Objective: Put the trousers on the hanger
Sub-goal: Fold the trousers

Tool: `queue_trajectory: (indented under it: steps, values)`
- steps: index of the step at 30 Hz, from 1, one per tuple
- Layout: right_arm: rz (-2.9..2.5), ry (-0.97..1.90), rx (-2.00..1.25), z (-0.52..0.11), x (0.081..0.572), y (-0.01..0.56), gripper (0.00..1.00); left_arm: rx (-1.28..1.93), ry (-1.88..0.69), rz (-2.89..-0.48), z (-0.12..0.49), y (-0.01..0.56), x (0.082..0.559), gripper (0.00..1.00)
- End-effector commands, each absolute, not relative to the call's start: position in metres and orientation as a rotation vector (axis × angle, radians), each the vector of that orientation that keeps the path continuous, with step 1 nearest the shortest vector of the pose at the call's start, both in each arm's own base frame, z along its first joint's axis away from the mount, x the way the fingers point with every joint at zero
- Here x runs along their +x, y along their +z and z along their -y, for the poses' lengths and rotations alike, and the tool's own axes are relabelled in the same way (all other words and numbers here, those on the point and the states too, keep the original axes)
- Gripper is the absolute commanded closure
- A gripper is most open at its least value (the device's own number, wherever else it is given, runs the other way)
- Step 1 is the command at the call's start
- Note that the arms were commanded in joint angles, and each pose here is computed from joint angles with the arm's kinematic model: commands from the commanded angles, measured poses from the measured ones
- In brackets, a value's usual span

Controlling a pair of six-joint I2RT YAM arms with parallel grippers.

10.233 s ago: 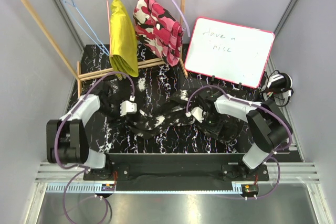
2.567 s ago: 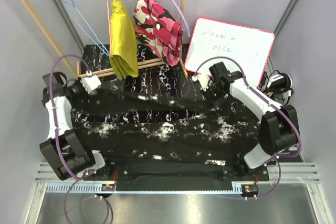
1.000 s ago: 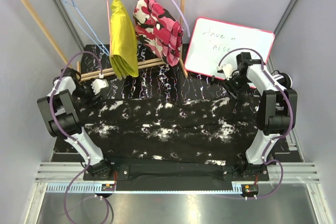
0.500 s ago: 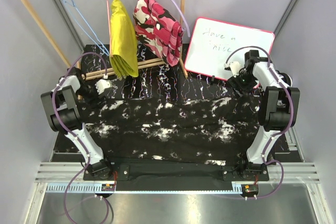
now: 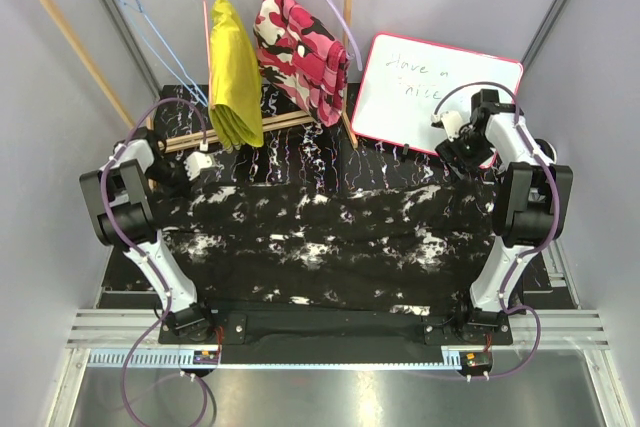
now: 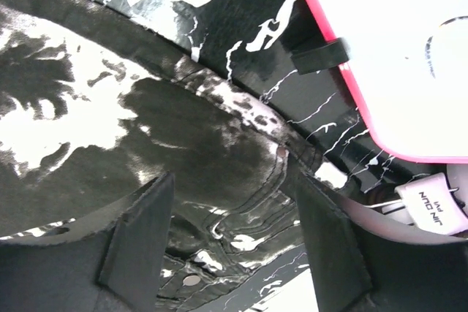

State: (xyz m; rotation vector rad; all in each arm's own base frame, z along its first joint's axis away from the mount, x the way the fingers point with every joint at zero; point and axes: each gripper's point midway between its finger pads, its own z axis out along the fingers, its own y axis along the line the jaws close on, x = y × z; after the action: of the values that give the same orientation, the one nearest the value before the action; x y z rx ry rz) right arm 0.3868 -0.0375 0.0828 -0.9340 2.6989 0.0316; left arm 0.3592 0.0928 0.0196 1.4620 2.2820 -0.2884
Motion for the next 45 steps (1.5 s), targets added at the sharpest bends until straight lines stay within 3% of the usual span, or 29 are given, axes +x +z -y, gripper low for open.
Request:
queue_trajectory:
  steps: [1,2,5,22,25,28,29,32,45]
  values:
    - [-2.649,0.048,-0.936,0.039,0.403,0.090,0.22,1.460,-0.219,-2.259,-0.101,0.039,0.353,1.00]
    - [-2.643,0.048,-0.933,0.040,0.405,0.090,0.08,1.449,-0.183,-2.242,-0.103,0.051,0.354,1.00]
    - [-2.633,0.054,-0.939,0.039,0.408,0.088,0.04,1.403,-0.055,-2.201,-0.114,0.073,0.358,1.00]
    - [-2.753,0.060,-1.011,0.047,0.386,0.017,0.15,1.308,0.272,-2.061,-0.131,0.126,0.366,1.00]
    - [-2.776,0.049,-1.014,0.049,0.376,0.003,0.23,1.267,0.322,-2.044,-0.138,0.132,0.368,1.00]
    - [-2.767,0.002,-0.977,0.052,0.382,0.000,0.50,1.215,0.338,-2.049,-0.144,0.135,0.369,1.00]
    - [-2.748,-0.030,-0.956,0.055,0.390,0.001,0.69,1.198,0.346,-2.042,-0.145,0.137,0.371,1.00]
    - [-2.699,-0.131,-0.875,0.063,0.414,0.012,1.00,1.141,0.346,-2.036,-0.146,0.141,0.374,1.00]
    - [-2.491,-0.372,-0.709,0.082,0.457,0.084,1.00,1.013,0.395,-2.043,-0.165,0.137,0.388,1.00]
